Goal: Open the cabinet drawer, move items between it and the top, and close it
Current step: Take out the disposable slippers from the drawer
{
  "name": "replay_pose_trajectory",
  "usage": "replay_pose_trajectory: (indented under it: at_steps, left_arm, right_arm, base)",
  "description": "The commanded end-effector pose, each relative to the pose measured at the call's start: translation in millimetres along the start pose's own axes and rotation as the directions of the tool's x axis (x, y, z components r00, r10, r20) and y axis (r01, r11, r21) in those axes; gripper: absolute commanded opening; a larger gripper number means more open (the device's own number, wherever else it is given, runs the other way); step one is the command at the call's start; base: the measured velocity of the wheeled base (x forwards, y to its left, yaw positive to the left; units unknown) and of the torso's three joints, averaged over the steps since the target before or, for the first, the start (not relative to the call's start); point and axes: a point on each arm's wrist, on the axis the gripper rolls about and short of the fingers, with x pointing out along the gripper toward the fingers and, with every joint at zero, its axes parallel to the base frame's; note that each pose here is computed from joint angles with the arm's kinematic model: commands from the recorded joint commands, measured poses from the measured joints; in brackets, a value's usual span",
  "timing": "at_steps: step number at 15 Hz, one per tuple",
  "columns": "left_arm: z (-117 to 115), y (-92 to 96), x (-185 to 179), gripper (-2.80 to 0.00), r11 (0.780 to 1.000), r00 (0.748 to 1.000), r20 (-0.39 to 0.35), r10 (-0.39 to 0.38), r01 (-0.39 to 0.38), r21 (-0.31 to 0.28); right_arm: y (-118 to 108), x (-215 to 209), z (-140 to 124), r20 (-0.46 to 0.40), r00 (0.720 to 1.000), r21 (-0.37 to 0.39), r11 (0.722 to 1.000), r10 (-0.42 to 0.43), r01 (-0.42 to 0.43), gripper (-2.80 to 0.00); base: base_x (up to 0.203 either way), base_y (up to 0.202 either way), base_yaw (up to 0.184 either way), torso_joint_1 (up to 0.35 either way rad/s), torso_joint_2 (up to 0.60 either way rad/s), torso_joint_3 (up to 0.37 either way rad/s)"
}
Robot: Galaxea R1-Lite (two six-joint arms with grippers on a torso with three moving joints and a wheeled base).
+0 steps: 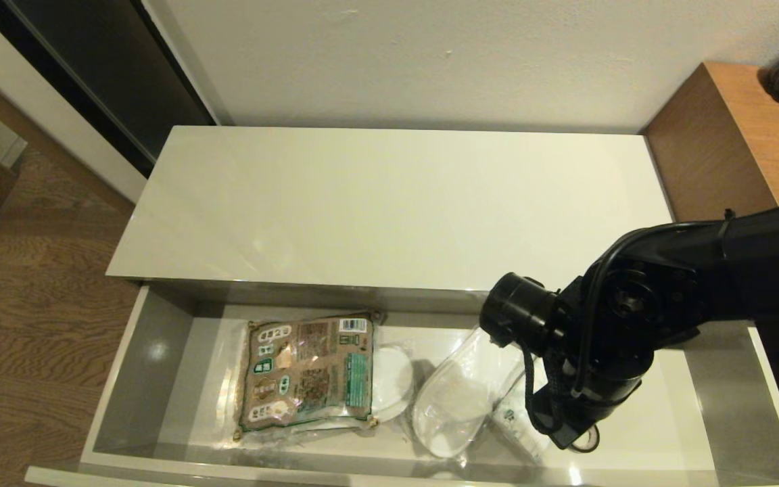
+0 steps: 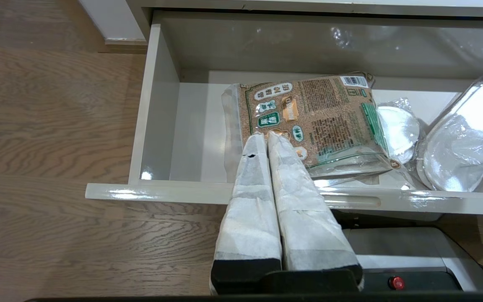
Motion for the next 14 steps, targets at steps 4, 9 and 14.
replay_pose_trajectory:
  at_steps: [4,9,14]
  left_arm:
    - [0.1,0.0,0.1,-2.80,1.000,1.000,-0.001,0.000,0.000,0.000]
    - [0.1,0.0,0.1,-2.80,1.000,1.000,-0.001,0.000,0.000,0.000]
    - [0.1,0.0,0.1,-2.80,1.000,1.000,-0.001,0.000,0.000,0.000]
  right_arm:
    - [-20.1,-6.5,21.8,0.045,0.999,-0.204,0.979,0.003,0.006,-2.80]
    - [-49.8,-7.3,54.1,0.127,0.992,-0.470,0.881,0.018,0.044,-2.80]
    - [-48.9,-5.6,63.8,0.144,0.990,-0.500,0.864,0.006,0.068,-2.80]
  base:
    - [0.000,0.000,0.000,0.000,0.00,0.000]
    - [0.000,0.000,0.000,0.000,0.00,0.000]
    - [0.000,0.000,0.000,0.000,0.00,0.000]
